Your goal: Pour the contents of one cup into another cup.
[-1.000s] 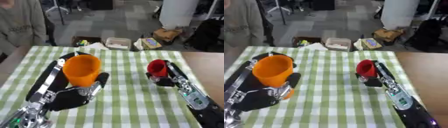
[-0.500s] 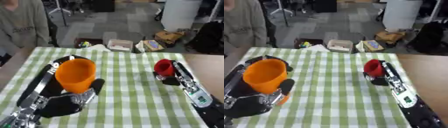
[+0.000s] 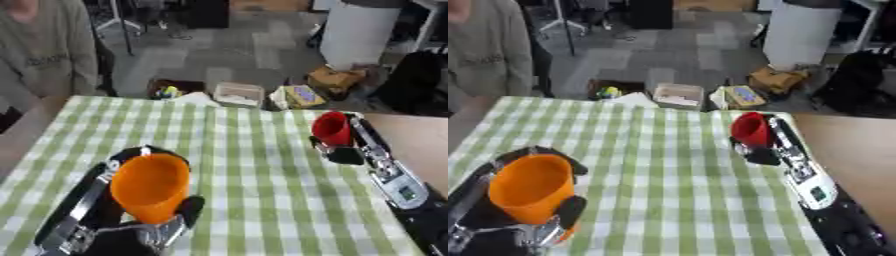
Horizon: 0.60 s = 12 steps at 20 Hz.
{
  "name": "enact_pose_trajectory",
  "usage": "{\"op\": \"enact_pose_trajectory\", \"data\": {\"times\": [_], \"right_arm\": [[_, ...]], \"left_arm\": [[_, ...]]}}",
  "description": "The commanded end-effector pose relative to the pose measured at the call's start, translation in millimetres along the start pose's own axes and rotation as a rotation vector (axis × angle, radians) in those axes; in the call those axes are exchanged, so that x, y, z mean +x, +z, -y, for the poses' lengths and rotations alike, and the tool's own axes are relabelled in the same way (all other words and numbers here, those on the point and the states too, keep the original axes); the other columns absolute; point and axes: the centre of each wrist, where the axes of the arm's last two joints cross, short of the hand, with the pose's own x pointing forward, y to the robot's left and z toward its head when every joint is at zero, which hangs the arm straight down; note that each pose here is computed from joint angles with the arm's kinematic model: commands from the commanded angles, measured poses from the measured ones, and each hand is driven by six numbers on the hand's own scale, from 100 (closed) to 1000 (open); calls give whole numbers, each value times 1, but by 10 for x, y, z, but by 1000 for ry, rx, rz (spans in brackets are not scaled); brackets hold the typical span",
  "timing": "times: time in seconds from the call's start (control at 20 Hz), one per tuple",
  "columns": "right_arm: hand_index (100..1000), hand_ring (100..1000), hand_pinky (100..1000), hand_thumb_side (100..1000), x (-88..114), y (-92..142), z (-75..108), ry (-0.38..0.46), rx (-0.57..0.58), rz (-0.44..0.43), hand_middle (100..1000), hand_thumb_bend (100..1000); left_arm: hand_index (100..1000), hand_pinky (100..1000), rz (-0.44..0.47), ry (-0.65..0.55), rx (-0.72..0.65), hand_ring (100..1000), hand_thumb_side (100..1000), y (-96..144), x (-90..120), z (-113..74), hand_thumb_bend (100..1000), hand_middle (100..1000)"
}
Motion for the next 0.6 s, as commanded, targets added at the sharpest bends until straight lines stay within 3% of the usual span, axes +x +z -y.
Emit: {"op": "enact_pose_trajectory", "data": {"times": [0.05, 0.5, 0.6], "right_arm": [[444, 404, 446, 100, 177, -147, 242, 51, -17, 68, 441, 265], [447, 407, 454, 100, 365, -284, 261, 93, 16, 143, 441, 262], [448, 409, 457, 100, 394, -299, 249, 98, 27, 156, 441, 301]], "left_arm": [[507, 425, 5, -40, -18, 684, 192, 34, 32, -15, 100, 362], [501, 485, 38, -4, 41, 676, 191, 110, -34, -15, 100, 356], [500, 429, 46, 5, 51, 672, 195, 131, -51, -19, 100, 354]]}}
